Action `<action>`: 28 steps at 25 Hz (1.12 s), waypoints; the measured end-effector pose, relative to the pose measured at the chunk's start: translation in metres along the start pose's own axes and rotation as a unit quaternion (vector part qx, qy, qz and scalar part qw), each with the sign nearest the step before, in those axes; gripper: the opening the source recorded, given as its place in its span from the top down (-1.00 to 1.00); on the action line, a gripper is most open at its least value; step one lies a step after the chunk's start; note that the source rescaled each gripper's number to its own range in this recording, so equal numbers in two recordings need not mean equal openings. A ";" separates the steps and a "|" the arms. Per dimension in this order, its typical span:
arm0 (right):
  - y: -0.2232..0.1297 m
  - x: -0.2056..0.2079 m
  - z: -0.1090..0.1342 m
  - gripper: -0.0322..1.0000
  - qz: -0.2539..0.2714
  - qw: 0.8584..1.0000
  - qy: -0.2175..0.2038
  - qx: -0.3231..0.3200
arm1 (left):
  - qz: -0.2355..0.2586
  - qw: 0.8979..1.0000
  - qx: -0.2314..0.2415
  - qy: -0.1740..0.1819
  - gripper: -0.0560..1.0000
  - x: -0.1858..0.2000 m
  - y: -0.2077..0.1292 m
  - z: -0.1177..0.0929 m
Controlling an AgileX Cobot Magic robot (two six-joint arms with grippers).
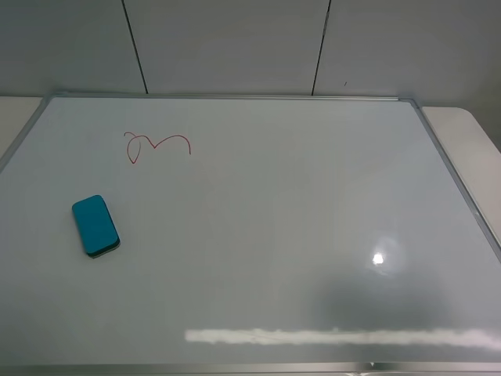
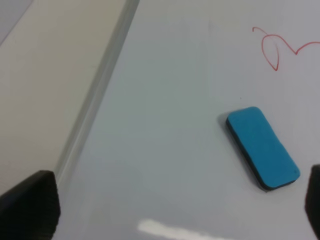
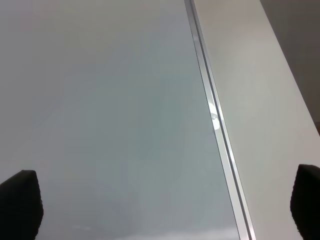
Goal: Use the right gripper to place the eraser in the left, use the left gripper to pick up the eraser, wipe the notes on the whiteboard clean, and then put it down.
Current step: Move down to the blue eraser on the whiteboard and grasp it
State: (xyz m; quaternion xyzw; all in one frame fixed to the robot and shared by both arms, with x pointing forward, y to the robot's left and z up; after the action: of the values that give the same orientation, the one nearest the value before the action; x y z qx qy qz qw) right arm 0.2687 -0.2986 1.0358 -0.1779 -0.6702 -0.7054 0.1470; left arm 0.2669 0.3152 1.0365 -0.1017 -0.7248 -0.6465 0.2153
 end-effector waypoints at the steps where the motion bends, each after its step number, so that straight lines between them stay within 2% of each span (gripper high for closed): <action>1: 0.000 0.000 0.000 -1.00 0.000 1.000 0.000 0.000 | 0.000 1.000 0.000 0.000 -1.00 0.000 0.000 0.000; 28: 0.000 0.000 0.000 -1.00 0.000 1.000 0.000 0.000 | 0.000 1.000 0.000 0.000 -1.00 0.000 0.000 0.000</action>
State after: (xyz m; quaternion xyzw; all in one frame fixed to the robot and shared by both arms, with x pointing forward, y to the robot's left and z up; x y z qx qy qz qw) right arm 0.2687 -0.2986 1.0358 -0.1779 -0.6702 -0.7054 0.1470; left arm 0.2669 0.3152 1.0365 -0.1017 -0.7248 -0.6465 0.2153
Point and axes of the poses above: a point on each arm's last joint axis where the gripper is mounted, x pointing back along that axis away from the gripper, z along the wrist's bending axis when the last joint is at zero, y = z × x, the point moved 4 cm from there along -x, pointing out along that axis toward the gripper, and after that the axes turned 3 degrees about -x, right-handed, at the moved point
